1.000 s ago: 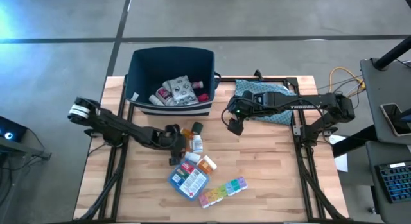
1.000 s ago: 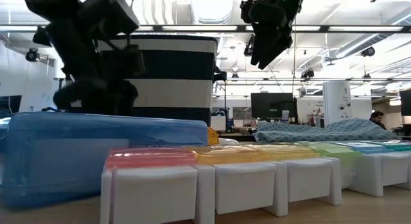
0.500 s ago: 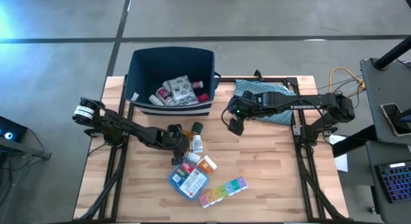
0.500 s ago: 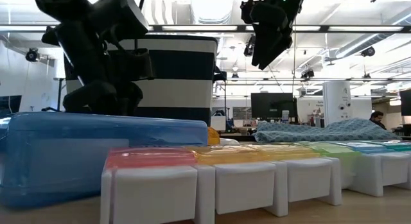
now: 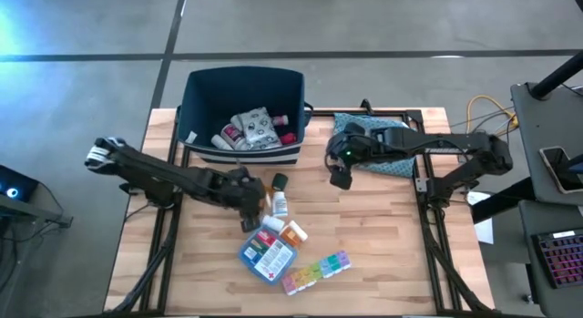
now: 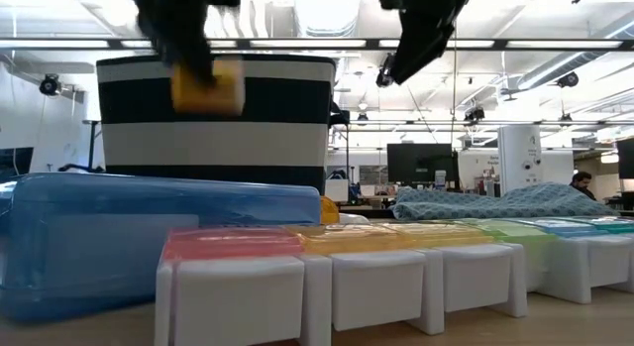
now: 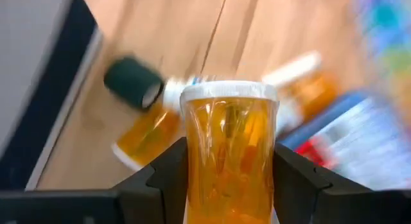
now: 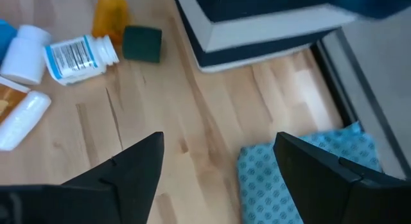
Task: Pick & place medical supplies in basket/bin
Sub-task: Put the orange pill bottle into the blue bin, then put the white and blue pill bottle into the blue bin
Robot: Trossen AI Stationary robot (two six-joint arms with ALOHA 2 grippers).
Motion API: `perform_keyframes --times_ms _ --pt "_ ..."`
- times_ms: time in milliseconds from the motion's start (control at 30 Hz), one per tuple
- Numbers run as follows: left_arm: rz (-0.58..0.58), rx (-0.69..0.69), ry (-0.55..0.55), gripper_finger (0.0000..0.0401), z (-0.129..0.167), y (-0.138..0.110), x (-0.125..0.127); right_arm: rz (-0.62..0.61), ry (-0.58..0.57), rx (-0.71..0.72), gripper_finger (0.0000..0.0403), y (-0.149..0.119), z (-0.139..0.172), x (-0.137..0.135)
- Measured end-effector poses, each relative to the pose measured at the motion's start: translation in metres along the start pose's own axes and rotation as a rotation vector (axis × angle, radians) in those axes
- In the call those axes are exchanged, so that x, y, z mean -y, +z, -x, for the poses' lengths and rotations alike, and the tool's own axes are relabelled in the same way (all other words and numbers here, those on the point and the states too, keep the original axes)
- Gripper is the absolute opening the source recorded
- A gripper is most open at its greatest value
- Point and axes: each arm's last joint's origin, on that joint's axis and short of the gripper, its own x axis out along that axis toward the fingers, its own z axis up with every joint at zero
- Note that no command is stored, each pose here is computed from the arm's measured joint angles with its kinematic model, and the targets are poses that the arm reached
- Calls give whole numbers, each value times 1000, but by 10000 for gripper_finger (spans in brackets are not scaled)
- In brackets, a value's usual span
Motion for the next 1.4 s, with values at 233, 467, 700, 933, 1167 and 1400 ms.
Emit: perform_keyframes --times_ms 233,467,700,933,1167,1400 --pt "204 359 98 157 93 54 -8 13 14 130 272 4 25 6" --pt "174 389 335 157 108 84 -79 -52 34 246 271 9 40 10" --pt "237 280 524 199 94 87 -165 -106 59 221 275 8 34 3" --pt "167 253 580 303 104 83 -184 -125 92 179 289 4 21 -8" --pt "176 240 500 319 127 63 -155 -123 246 63 291 14 -33 -27" --pt "354 348 284 319 161 34 -109 -360 213 -112 277 17 -100 -46"
